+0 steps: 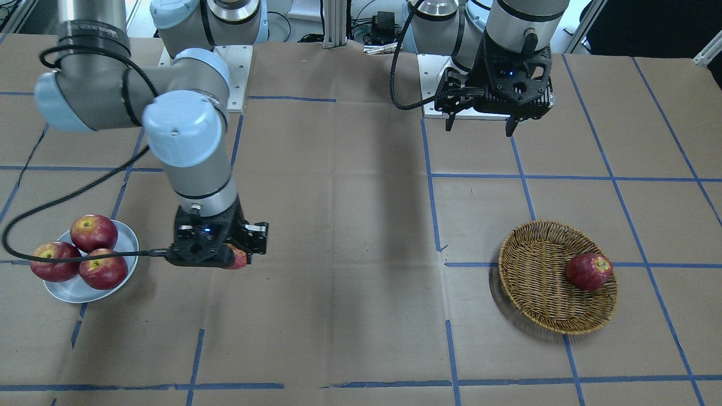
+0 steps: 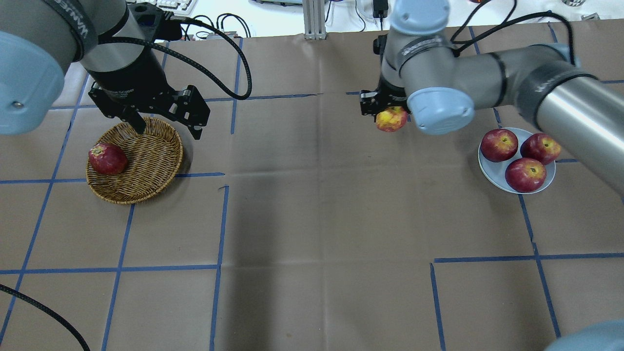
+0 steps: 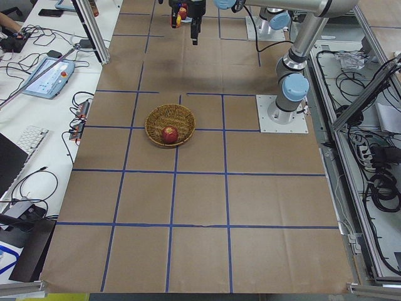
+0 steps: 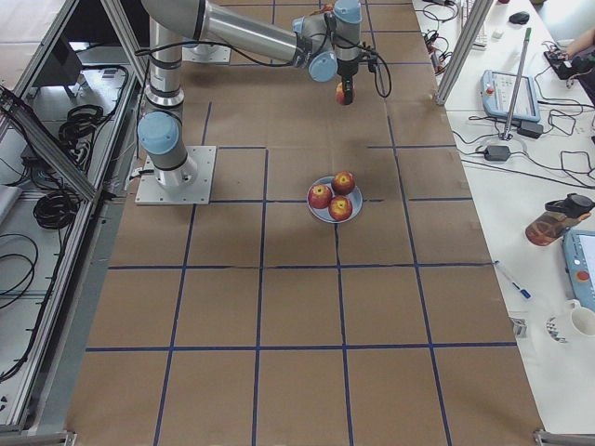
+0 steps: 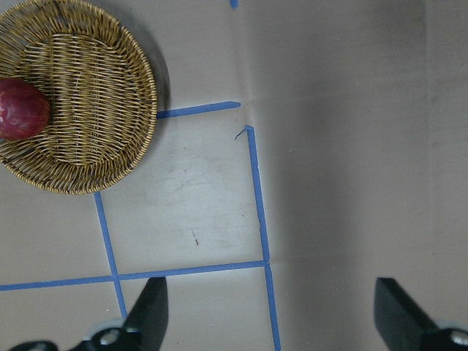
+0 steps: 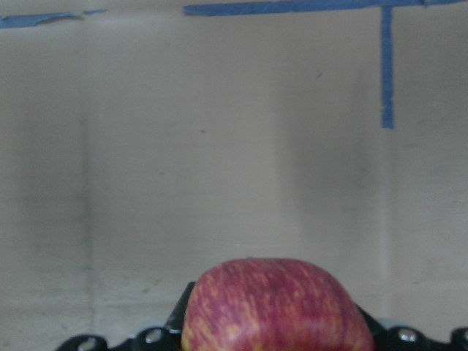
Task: Transfer apple from basket to plate
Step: 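Lift the apple with the right gripper and carry it over the plate, then lower the apple onto the plate and open the right gripper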
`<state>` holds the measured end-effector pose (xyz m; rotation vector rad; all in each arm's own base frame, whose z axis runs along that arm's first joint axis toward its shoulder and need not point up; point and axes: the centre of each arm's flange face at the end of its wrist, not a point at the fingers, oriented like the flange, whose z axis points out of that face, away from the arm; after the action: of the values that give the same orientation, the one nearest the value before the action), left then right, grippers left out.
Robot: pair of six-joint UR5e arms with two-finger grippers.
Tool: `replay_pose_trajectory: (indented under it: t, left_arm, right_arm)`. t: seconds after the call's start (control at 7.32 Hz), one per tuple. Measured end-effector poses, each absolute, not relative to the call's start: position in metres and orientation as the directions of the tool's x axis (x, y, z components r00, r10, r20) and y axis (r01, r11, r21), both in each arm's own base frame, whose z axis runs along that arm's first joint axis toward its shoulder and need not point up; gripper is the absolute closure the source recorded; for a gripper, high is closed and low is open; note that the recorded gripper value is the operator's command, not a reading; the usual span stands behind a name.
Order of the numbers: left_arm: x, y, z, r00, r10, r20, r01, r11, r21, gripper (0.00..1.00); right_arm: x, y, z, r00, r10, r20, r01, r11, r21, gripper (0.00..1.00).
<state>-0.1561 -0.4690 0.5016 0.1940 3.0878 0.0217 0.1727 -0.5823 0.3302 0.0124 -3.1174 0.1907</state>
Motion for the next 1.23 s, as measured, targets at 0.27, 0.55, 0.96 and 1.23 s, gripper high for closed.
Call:
replay_pose_trajectory:
  t: [0.27,0.55,0.96,1.23]
  left_arm:
    - [-0.156,-0.472,0.499,-0.992,0.12,-0.045,0.12,0.993,0.017,0.01]
    - [-0.157,-0.473,0.5,-0.993,0.114,-0.043,0.114,0.993,0.014,0.01]
    - [-0.159,-0.472,0.5,-0.993,0.113,-0.024,0.113,0.994,0.013,0.01]
    - [-0.16,-0.472,0.501,-0.993,0.113,-0.021,0.113,0.994,0.011,0.01]
  right_arm:
    - [0.061,-0.577,0.337,-0.993,-0.107,0.047,-0.111,0.99,-0.093,0.46]
    - [-0.039,-0.57,0.329,-0.978,-0.2,0.06,-0.203,0.977,-0.06,0.46]
    - [-0.105,-0.549,0.274,-0.972,-0.23,0.04,-0.231,0.973,-0.016,0.46]
    - [-0.11,-0.547,0.252,-0.971,-0.234,0.053,-0.236,0.971,-0.031,0.46]
